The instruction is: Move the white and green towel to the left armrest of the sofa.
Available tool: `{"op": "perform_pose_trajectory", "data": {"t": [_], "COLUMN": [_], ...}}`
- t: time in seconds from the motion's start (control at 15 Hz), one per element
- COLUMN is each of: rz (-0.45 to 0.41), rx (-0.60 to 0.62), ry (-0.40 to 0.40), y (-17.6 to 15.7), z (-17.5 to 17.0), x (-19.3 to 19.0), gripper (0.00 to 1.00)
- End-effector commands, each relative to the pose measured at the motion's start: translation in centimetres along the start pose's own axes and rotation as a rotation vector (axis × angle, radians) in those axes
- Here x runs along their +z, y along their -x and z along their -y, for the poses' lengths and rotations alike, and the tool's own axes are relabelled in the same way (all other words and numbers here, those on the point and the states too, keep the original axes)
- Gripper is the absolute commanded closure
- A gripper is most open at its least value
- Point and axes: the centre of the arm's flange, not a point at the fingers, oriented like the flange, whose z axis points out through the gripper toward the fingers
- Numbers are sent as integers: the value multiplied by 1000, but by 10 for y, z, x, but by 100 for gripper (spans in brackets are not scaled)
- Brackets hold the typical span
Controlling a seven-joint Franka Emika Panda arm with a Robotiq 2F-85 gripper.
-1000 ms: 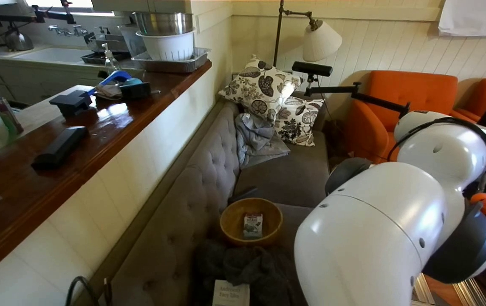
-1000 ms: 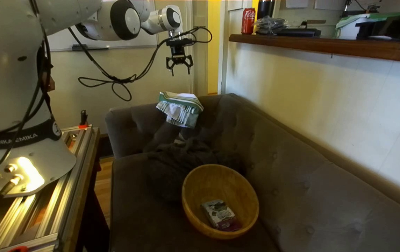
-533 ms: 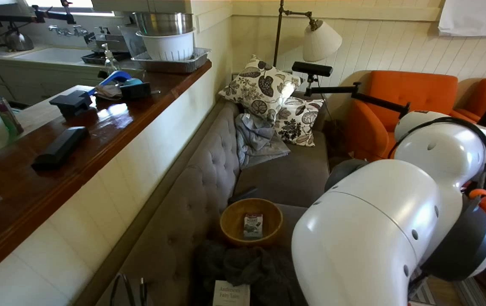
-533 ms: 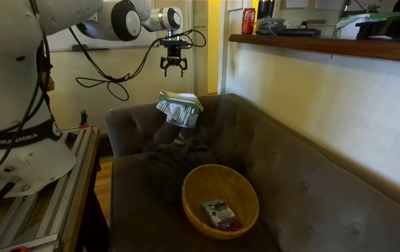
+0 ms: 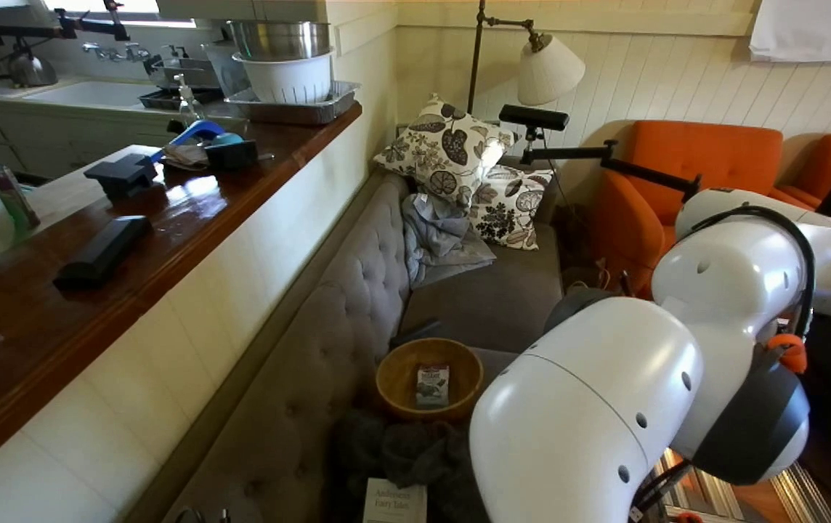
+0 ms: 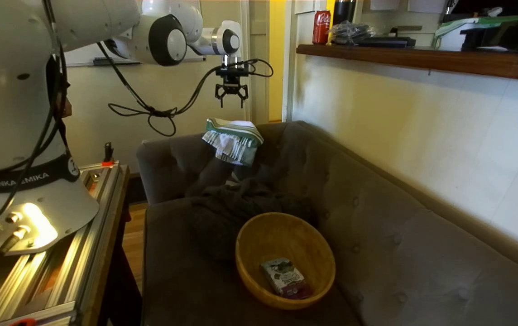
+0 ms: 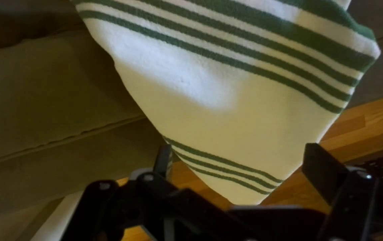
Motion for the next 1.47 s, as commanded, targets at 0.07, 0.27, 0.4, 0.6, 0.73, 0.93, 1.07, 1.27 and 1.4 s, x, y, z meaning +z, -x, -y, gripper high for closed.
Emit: {"op": "perform_pose_trajectory", "data": {"t": [0.07,0.27,0.4,0.6,0.73,0.93,1.07,1.27,1.4], "rz": [35,181,270,264,259,333,361,373,372], "rx": [52,162,246,251,271,285,269,270,259], "ry": [-114,-174,-157,-113,-87,-137,-184,-243,-268], "y": [73,81,88,34,31,31,37,39,33], "z": [22,30,41,10,15,16,21,38,51], "x": [11,2,-5,-7,-19,-8,6,17,24], "gripper": [0,0,0,0,0,0,0,0,0]}}
